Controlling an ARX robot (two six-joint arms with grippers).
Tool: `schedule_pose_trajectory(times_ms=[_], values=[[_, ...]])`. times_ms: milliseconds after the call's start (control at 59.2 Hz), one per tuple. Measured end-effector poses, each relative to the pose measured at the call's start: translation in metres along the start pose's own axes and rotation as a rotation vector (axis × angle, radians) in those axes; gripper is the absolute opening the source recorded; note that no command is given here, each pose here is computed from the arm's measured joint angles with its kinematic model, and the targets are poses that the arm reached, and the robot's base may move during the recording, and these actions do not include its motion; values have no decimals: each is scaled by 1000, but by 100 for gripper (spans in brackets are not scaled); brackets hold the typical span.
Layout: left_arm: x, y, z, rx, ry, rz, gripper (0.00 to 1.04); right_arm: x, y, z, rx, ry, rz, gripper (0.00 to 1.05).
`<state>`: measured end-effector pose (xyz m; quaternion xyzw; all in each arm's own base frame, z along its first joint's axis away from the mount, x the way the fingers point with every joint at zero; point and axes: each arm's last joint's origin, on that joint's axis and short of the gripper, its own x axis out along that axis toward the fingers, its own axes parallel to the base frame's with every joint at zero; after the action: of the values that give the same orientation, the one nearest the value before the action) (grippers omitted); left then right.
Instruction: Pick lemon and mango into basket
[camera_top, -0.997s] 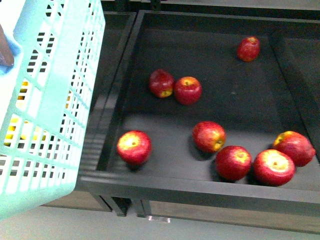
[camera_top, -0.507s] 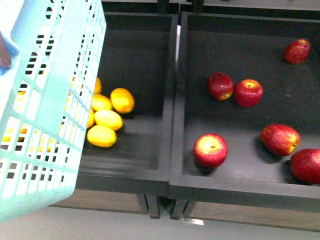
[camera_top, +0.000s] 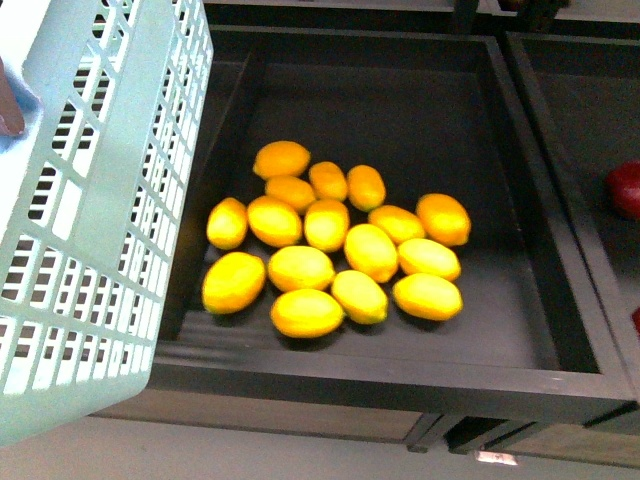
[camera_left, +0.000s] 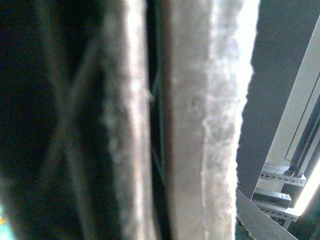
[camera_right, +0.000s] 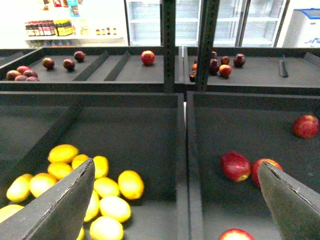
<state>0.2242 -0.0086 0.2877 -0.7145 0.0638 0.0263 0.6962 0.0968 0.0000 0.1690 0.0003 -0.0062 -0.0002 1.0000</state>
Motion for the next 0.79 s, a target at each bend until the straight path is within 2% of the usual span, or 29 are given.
schedule_pose_trajectory(times_ms=[524, 558, 608, 642, 659, 777, 794], values=[[1, 1, 0, 36, 9, 25, 29, 0, 0, 0, 0, 0, 4, 96], [4, -1, -1, 97, 39, 105, 29, 0, 0, 0, 0, 0, 3, 96], [9, -5, -2, 277, 105, 226, 29, 0, 0, 0, 0, 0, 7, 96], [12, -6, -3, 342, 128, 264, 29, 0, 0, 0, 0, 1, 9, 96], [15, -7, -4, 452, 155, 286, 29, 0, 0, 0, 0, 1, 11, 96], [33, -13, -21, 867, 313, 253, 29, 0, 0, 0, 0, 2, 5, 96], [35, -14, -23, 881, 322, 249, 29, 0, 0, 0, 0, 1, 3, 96]])
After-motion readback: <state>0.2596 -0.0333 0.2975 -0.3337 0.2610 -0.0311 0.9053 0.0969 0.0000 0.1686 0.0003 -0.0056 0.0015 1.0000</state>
